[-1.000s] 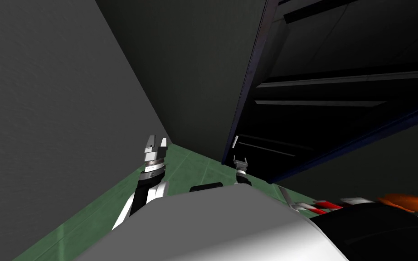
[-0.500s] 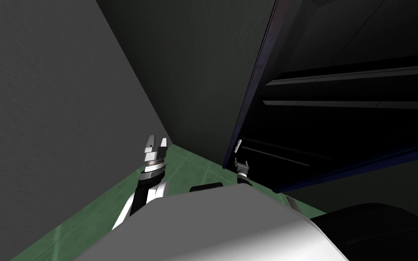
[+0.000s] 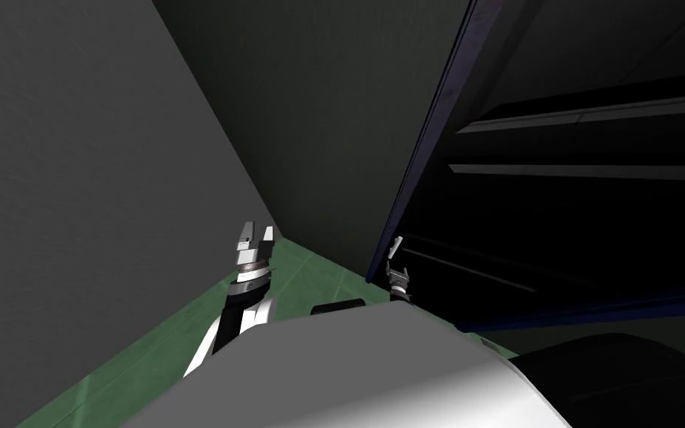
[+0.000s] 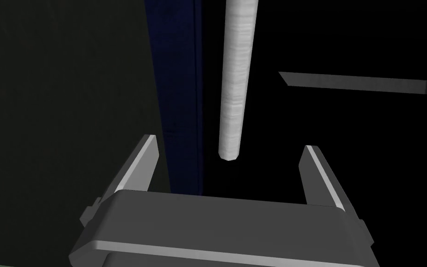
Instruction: Pull the door open
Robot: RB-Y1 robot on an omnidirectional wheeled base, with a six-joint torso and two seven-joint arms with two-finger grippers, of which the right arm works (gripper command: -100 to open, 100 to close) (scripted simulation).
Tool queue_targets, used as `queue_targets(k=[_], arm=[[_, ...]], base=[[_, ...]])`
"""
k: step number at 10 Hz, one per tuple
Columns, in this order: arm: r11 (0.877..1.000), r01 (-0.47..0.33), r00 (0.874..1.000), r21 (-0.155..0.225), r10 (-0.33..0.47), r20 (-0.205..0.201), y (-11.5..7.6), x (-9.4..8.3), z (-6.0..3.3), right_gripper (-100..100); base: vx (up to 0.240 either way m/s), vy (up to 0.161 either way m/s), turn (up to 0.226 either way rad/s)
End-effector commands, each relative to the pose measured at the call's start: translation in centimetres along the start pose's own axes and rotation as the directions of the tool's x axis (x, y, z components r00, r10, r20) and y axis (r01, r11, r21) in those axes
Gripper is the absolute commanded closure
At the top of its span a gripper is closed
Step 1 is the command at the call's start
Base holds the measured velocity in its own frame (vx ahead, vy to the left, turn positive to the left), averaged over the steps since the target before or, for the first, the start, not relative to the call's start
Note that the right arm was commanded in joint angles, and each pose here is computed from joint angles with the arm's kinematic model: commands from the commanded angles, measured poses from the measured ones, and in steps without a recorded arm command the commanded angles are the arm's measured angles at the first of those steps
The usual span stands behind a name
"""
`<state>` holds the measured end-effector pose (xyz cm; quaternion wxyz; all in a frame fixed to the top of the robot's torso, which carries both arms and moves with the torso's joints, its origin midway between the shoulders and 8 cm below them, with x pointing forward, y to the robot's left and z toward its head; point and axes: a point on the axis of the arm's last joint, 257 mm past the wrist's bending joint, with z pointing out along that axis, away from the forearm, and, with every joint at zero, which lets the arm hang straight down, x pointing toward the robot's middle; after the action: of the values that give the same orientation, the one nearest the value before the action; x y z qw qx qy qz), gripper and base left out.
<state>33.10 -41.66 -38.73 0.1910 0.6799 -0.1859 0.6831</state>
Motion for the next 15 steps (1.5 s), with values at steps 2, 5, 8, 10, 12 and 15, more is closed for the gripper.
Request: queue_targets(k=[2,5,8,10,12,15], arm=[[1.000,0.000,1.000,-0.003,0.000,0.003,1.9,-0.3,0.21,-100],[1.000,0.001,1.000,-0.007,-0.001,0.005,3.8,-0.5,0.42,-100],[1.000,0.001,1.000,-0.012,-0.001,0.007,5.9,-0.6,0.66,-100],[1.000,0.002,1.000,-0.015,-0.002,0.008,7.2,-0.6,0.83,-100],[1.000,0.002,1.000,-0.020,-0.002,0.008,9.0,-0.6,1.05,-100],[1.000,0.004,1.000,-0.020,-0.004,0.008,9.4,-0.5,1.14,100]], base=[[0.181,-0.012,0.022],[0.109,0.004,0.013],[0.095,-0.013,0.017],[0.100,-0.007,0.014],[0.127,0.001,0.021],[0.059,-0.007,0.002]])
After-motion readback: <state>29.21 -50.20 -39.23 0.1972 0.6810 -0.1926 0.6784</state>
